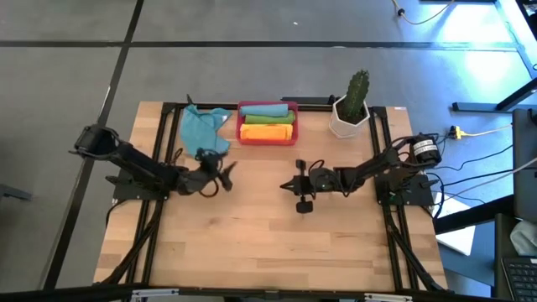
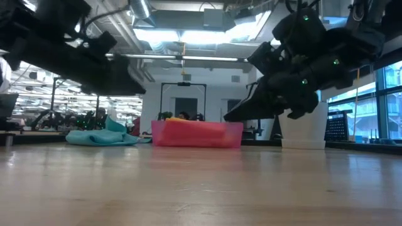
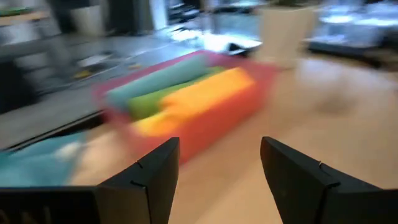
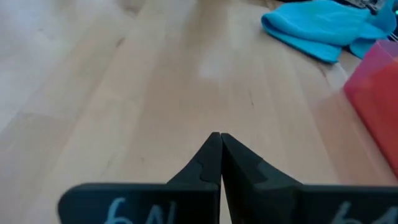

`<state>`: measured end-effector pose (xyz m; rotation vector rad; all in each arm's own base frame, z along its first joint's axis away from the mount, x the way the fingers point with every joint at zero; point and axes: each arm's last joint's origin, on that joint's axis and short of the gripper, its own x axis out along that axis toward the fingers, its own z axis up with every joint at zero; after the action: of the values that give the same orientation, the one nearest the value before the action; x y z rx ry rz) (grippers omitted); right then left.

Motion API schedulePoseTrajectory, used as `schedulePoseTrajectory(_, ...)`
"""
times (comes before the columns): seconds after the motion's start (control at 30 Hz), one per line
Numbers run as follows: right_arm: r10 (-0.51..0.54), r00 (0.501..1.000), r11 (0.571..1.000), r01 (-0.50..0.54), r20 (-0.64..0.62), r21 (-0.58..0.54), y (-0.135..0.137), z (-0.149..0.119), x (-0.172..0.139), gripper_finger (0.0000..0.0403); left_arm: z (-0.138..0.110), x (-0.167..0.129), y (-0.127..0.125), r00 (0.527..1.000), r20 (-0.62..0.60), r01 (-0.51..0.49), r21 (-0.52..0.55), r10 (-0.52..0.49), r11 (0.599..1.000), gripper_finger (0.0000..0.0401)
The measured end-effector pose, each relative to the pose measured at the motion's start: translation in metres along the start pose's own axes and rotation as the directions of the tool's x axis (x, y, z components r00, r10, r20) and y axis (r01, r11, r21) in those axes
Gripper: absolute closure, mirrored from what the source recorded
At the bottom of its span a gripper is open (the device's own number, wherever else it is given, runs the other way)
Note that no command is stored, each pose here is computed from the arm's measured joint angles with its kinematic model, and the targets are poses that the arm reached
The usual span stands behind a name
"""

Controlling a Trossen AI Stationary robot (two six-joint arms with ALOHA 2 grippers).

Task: Roll microfiber towels into tight, uniform cylinder then place into a basket
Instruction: Roll the blue towel

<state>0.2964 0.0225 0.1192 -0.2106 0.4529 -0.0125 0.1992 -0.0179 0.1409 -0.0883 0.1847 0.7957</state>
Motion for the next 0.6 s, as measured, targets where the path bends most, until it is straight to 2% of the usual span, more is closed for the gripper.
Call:
schedulePoseTrajectory(0.13,-0.009,1.0,1.0,0.009,-0.012,0.005,-0.003,-0.002,0.0,0.0393,0.006,0.012,0.023,0.991,-0.05,-0.128,-0.021,0.127,0.992,0.0188)
schedulePoseTrajectory(0.27,-0.016,1.0,1.0,0.016,-0.014,0.007,-0.006,-0.002,0.001,0.0393,0.017,0.03,0.048,0.953,-0.212,-0.221,0.002,0.216,0.975,0.0188)
schedulePoseTrajectory(0.33,-0.022,1.0,1.0,0.023,-0.015,0.01,-0.008,-0.002,0.001,0.0393,0.026,0.04,0.062,0.912,-0.325,-0.264,0.002,0.251,0.964,0.0188)
schedulePoseTrajectory(0.43,-0.041,0.999,0.999,0.042,-0.02,0.019,-0.014,-0.003,0.002,0.0393,0.037,0.05,0.084,0.817,-0.494,-0.334,0.019,0.299,0.942,0.0188)
schedulePoseTrajectory(0.53,-0.067,0.998,0.997,0.067,-0.017,0.032,-0.022,-0.004,0.002,0.0393,0.045,0.059,0.102,0.738,-0.608,-0.367,0.004,0.294,0.93,0.0188)
schedulePoseTrajectory(0.6,-0.091,0.996,0.995,0.091,-0.002,0.043,-0.029,-0.004,0.002,0.0393,0.047,0.067,0.111,0.71,-0.655,-0.361,-0.026,0.257,0.932,0.0188)
